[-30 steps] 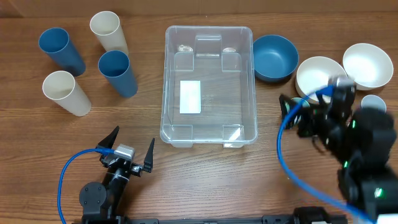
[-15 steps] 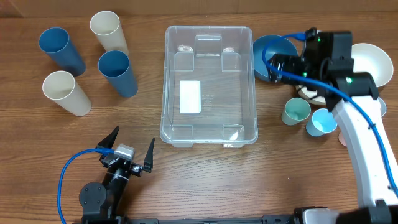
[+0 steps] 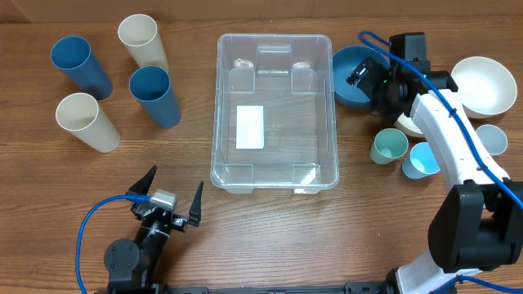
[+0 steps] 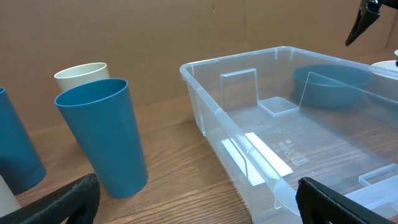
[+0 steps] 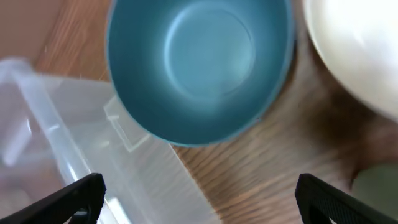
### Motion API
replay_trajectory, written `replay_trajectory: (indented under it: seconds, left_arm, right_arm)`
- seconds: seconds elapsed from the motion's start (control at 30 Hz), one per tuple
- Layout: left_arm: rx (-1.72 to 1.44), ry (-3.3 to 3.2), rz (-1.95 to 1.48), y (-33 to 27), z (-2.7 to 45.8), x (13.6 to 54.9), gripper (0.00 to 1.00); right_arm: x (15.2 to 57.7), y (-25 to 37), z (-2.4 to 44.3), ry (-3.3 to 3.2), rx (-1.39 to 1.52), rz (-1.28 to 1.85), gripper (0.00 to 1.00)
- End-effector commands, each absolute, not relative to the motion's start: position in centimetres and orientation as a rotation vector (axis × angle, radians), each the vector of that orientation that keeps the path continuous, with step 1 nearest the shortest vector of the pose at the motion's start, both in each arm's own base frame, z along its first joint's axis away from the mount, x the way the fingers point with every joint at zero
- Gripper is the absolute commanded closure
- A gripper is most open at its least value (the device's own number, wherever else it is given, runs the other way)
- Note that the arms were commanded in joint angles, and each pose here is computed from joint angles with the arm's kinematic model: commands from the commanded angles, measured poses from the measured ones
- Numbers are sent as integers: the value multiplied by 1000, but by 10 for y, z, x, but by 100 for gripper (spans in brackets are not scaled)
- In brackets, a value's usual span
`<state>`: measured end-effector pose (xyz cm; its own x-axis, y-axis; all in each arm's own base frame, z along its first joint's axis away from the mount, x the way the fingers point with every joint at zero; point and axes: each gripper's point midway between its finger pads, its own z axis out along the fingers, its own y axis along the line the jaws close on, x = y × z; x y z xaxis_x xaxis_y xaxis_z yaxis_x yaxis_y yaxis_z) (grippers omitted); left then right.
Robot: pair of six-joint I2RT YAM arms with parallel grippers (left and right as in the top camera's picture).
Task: Pack container
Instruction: 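Move the right gripper to the blue bowl rim and grasp it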
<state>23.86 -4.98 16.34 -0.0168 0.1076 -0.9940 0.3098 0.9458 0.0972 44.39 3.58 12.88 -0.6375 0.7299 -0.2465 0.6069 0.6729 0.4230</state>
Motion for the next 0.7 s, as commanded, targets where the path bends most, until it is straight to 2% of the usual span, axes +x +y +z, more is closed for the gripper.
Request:
replay_trajectory:
  seconds: [0.0,0.27,0.67]
  left_arm:
    - [340,1581,-163,-50,164,238,0]
    - [341,1581,-163,-50,164,238,0]
    - [340,1581,-163,-50,164,238,0]
  right_arm:
    - [445,35,138,2336,1388,480,0]
    - [449,28,136,2294,1366,366,0]
    - [468,32,71,2353,1411,323,15]
